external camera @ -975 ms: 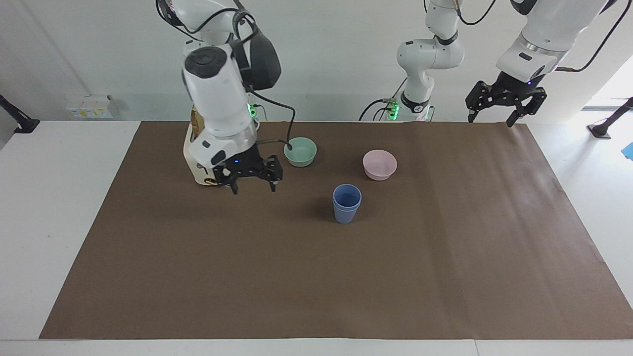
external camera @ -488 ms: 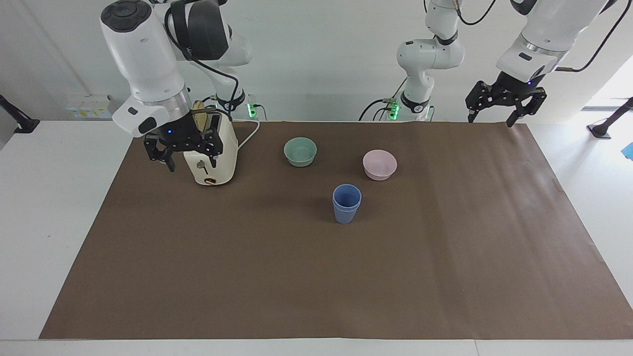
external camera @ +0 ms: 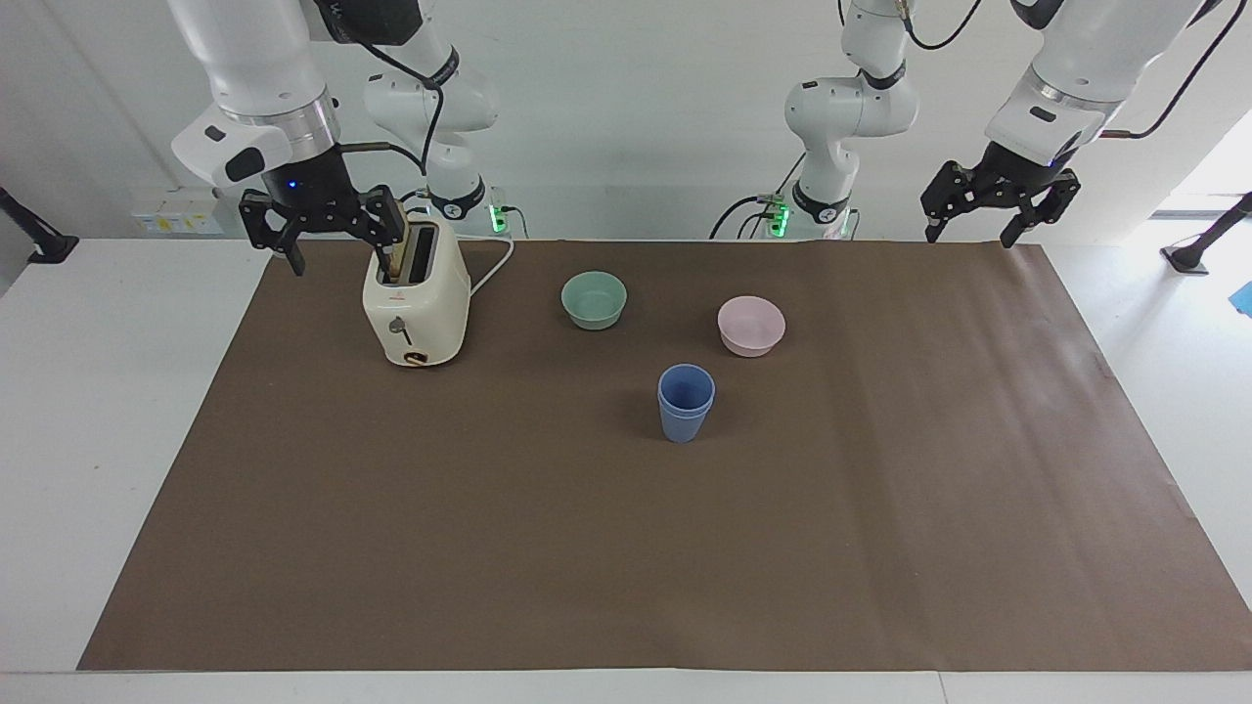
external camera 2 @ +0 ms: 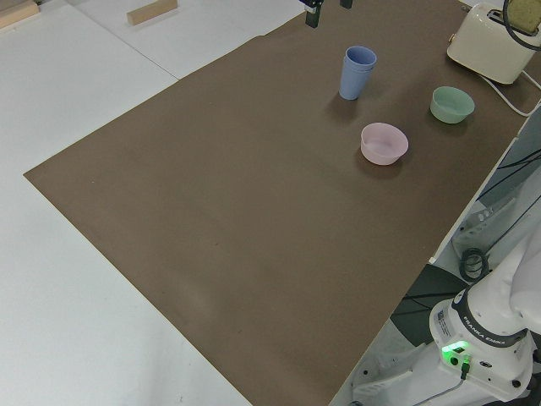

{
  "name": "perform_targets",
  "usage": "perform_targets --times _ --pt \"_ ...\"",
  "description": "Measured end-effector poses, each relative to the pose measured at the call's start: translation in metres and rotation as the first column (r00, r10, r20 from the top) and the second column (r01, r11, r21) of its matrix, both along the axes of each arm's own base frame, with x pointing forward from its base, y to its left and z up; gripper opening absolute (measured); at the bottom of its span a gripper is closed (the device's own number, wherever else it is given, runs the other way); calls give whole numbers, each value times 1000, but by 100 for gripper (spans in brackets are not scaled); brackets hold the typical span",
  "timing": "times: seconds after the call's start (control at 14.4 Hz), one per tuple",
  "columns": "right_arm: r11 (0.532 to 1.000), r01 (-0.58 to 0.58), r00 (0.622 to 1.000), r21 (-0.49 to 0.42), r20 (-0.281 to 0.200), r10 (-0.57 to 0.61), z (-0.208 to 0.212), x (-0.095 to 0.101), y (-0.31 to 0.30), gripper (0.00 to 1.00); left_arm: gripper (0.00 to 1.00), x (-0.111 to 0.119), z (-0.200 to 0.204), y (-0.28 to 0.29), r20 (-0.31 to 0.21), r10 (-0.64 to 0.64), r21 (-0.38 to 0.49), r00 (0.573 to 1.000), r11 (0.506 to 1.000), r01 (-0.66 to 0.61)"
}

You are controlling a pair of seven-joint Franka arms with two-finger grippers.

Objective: Stack blue cups with both arms

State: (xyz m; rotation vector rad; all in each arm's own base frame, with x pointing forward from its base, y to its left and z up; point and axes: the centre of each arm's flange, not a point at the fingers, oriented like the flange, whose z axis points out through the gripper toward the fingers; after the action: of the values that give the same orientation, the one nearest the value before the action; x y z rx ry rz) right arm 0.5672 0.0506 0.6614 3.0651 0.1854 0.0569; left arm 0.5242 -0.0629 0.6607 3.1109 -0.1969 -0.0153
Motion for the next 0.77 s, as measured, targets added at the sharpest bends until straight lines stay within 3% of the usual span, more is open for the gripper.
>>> perform_targets --times 0.28,0.77 --pt "1000 -9 1000 -8 -1 9 6 -20 6 100 100 1 -1 7 -3 -7 0 1000 1000 7" --pt "1000 -7 1000 3 -8 7 2 -21 6 100 100 1 -2 15 -7 2 0 1000 1000 -2"
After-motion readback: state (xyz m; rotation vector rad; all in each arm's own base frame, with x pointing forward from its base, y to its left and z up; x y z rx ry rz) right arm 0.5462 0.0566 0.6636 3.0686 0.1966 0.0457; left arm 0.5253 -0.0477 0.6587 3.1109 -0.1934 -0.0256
